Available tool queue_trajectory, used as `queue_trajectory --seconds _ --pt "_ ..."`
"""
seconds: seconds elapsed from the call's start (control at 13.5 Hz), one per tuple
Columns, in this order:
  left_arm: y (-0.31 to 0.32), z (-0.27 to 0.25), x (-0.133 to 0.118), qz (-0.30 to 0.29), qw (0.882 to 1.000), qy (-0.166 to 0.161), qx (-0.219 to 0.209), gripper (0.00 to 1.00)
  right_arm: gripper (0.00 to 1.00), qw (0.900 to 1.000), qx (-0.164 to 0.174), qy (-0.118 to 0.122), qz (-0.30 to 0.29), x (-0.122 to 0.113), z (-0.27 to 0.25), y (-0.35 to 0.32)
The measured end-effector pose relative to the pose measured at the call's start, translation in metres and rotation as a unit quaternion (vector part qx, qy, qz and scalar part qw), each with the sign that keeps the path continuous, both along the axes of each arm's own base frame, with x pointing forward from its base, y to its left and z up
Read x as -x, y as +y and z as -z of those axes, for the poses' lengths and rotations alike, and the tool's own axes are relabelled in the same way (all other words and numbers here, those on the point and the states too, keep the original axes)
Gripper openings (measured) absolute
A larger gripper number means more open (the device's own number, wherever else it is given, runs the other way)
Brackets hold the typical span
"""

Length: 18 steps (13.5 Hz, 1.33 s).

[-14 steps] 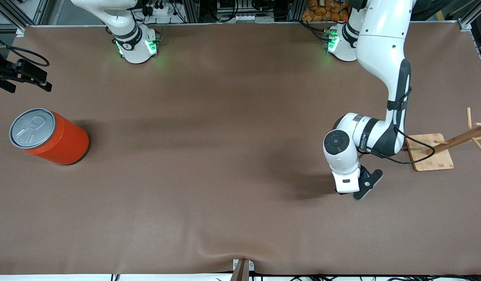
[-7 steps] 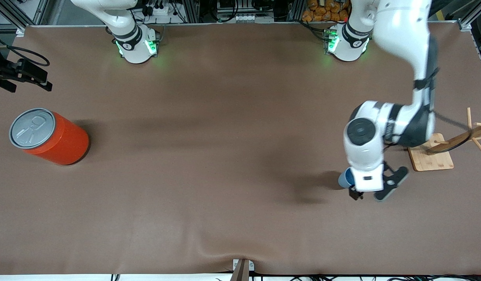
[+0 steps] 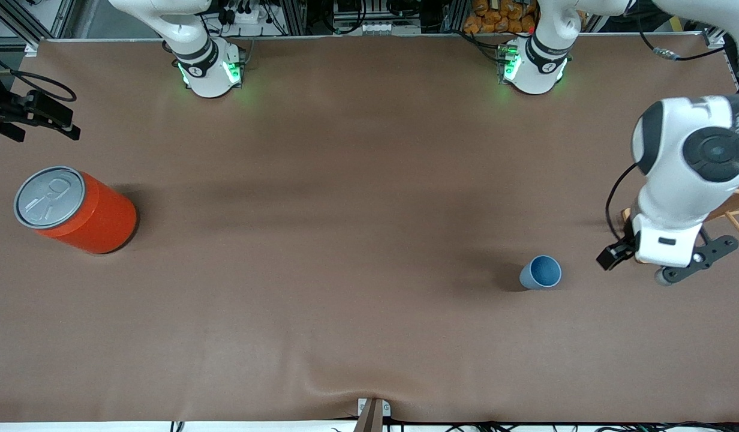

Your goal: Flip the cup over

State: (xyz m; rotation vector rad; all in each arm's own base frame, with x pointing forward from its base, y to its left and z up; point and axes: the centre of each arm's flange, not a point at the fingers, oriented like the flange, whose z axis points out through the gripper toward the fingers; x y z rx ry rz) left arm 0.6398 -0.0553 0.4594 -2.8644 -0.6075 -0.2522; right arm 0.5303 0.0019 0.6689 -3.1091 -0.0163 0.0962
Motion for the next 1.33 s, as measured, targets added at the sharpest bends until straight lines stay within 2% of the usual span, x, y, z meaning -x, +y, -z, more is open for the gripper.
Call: queue_trajectory --seconds 0.3,0.59,0.81,1.04,1.33 --pt "0.001 -0.022 0.029 0.060 0.997 0.050 0.012 1.00 1.00 1.000 0.000 0.000 0.000 0.000 0.000 0.000" --pt "-0.002 -0.063 0.057 0.115 0.990 0.076 0.024 1.00 1.00 1.000 0.000 0.000 0.000 0.000 0.000 0.000" --pt "-0.007 -0.079 0.073 0.152 0.983 0.102 0.028 1.00 1.00 1.000 0.000 0.000 0.001 0.000 0.000 -0.001" --pt "-0.009 -0.099 0.083 0.185 0.972 0.130 0.064 1.00 1.00 1.000 0.000 0.000 0.001 0.000 0.000 -0.001" --pt "-0.005 -0.128 0.087 0.194 0.970 0.126 0.080 1.00 1.00 1.000 0.000 0.001 0.001 0.000 0.000 -0.001"
